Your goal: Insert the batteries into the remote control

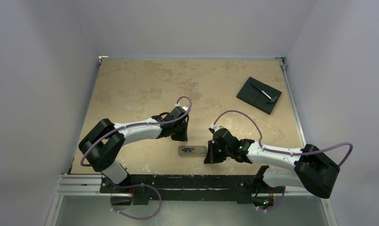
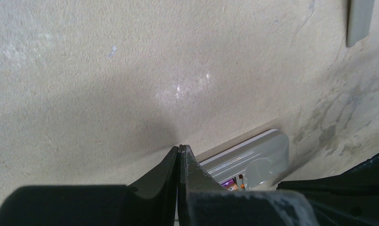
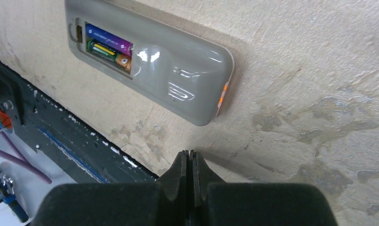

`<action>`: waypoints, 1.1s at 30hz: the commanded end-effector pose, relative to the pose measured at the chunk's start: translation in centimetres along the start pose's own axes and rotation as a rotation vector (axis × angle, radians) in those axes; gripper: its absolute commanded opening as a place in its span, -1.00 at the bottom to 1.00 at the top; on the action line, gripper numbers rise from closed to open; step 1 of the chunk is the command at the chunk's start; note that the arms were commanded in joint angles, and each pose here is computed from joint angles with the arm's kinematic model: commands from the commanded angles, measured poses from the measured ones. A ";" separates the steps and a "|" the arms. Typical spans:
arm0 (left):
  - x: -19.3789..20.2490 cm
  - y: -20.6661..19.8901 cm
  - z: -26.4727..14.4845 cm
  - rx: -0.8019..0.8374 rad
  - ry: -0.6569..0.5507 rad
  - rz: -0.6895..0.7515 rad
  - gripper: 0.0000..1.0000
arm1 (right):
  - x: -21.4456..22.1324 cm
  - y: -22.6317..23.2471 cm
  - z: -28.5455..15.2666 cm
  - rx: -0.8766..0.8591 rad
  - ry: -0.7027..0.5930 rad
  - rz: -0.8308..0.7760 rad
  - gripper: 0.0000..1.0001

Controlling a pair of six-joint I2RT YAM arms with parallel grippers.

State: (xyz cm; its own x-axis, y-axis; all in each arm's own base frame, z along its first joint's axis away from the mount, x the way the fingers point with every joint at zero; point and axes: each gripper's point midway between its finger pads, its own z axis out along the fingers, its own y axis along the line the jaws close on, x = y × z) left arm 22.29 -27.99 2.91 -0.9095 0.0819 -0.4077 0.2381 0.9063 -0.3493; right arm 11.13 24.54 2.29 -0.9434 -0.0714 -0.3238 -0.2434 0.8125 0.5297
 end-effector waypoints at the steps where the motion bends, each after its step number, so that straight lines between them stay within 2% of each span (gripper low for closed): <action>1: 0.4 0.1 0.2 0.010 -0.005 0.016 -1.00 | -2.2 0.9 0.4 0.009 -0.076 0.017 -1.00; 8: 2.2 1.4 -0.1 -0.022 0.046 0.033 -1.00 | -3.2 0.6 1.0 0.042 -0.108 0.031 -1.00; 21: 4.1 2.2 -1.4 -0.021 0.071 0.059 -1.00 | -5.6 1.5 1.5 0.085 -0.147 0.009 -1.00; 33: 4.7 0.3 -1.7 0.036 0.070 0.058 -1.00 | -8.1 1.8 1.4 0.171 -0.168 -0.066 -1.00</action>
State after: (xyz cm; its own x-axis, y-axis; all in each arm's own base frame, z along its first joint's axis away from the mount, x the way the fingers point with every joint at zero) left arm 18.15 -26.04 1.55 -0.9206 0.1618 -0.3555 0.2852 0.9004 -0.3287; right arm 17.12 27.53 3.56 -0.9034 -0.0184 -0.4284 -0.2219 0.8749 0.4304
